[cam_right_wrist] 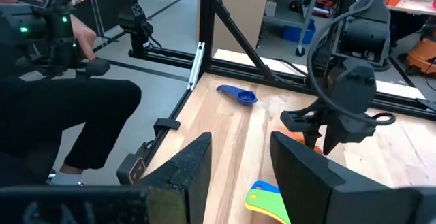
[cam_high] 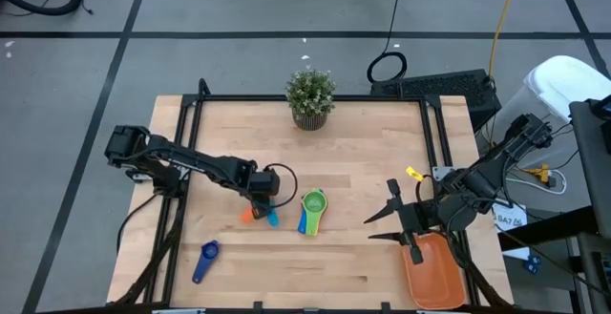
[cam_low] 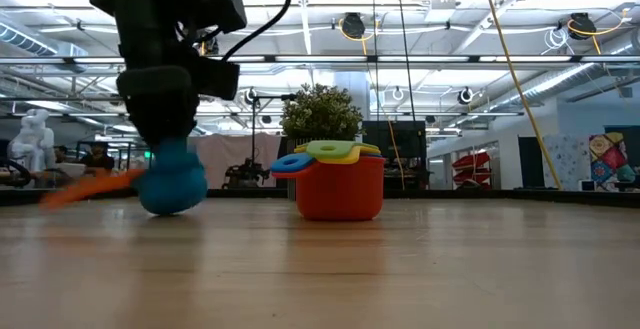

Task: Nest measuring cups in basket
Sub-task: Move the nested light blue and orange measuring cups to the left of the other nested measuring cups, then adjust the nested light blue and orange measuring cups

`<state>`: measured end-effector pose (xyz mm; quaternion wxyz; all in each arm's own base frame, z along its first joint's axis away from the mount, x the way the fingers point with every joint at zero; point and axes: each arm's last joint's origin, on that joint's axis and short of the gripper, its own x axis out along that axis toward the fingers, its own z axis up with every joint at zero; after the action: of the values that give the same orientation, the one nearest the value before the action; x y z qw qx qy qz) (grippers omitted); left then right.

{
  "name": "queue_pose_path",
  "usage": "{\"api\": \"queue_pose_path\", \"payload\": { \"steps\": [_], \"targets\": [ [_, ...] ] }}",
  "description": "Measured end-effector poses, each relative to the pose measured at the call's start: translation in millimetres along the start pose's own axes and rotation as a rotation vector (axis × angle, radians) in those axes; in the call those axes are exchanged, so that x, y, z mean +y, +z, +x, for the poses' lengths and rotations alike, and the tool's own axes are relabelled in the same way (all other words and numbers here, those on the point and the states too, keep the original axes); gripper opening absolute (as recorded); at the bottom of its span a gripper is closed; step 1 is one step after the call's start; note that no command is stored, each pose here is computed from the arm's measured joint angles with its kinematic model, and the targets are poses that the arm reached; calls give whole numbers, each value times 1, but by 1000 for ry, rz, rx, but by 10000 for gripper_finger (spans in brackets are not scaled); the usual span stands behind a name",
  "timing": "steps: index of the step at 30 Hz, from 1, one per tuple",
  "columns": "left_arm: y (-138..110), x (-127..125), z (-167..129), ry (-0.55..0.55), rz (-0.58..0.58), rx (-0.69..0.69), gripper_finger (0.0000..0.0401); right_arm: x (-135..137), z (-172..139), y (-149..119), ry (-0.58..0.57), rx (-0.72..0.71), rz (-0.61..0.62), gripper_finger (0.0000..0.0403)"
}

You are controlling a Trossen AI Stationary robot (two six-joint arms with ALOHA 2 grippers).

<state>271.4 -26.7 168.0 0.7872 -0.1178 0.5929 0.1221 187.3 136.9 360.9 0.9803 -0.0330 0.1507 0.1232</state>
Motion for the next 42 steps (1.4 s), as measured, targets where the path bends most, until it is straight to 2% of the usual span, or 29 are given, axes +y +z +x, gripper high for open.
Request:
{"api": "queue_pose_path", "payload": {
  "steps": [10,16,19,22,25,29,34,42],
  "targets": [
    [-1,10,-10,31,14,-6,179,0,0,0,0,-2,0,144],
    [4,13,-34,75,16,17,179,0,0,0,0,-4,1,144],
    [0,16,-49,134,8,69,179,0,0,0,1,-5,3,144],
    [-7,18,-52,155,-48,141,179,1,0,0,3,-2,17,144],
    [-21,15,-50,133,-55,250,179,3,-1,-2,10,14,24,144],
    [-39,8,-38,118,-37,305,179,4,-2,-2,18,16,20,144],
    [-53,-1,-19,56,-64,284,179,4,-2,-2,19,13,24,144],
    [-50,-24,-13,-107,-113,163,179,4,-2,-1,19,7,22,144]
  ]
}}
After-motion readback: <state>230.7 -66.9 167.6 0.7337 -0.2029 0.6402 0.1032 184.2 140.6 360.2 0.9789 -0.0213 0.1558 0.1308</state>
